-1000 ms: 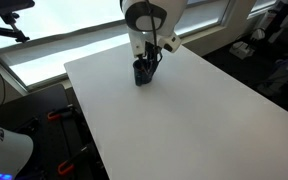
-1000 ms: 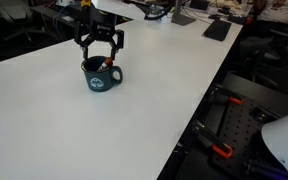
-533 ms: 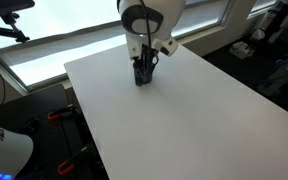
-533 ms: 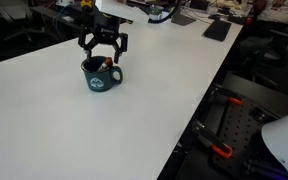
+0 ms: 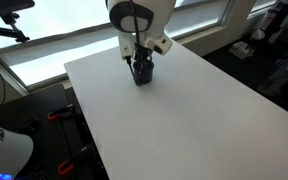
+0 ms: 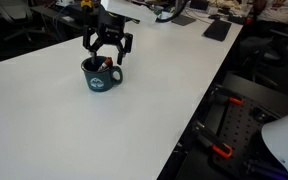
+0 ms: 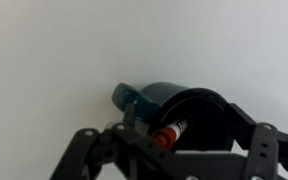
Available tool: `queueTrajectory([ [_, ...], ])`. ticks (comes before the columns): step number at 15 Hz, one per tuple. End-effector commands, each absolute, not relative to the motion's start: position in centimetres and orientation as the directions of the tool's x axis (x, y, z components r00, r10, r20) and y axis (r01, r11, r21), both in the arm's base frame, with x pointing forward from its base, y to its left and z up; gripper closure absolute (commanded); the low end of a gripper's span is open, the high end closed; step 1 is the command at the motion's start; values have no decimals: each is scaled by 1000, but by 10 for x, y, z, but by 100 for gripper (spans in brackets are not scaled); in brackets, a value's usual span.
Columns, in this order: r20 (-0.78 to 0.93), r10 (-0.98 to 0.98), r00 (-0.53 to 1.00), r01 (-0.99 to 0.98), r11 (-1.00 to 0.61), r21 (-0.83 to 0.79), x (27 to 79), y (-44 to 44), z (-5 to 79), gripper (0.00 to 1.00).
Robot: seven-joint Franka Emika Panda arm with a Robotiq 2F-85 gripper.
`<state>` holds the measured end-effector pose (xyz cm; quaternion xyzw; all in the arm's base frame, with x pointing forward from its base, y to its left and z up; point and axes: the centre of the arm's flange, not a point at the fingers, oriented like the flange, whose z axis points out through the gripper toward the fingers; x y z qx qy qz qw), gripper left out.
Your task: Move the marker to the table
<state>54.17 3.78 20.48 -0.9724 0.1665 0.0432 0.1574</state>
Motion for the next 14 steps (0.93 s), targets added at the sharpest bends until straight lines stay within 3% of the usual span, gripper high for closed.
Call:
queueTrajectory([
  [1,-112,-316,942,-335,-891,-306,525,37,214,7],
  [3,-83,-323,943,-333,-904,-269,525,37,214,0],
  [8,7,-338,941,-328,-916,-231,524,32,216,0],
  [14,-17,-319,948,-314,-918,-243,532,29,204,0],
])
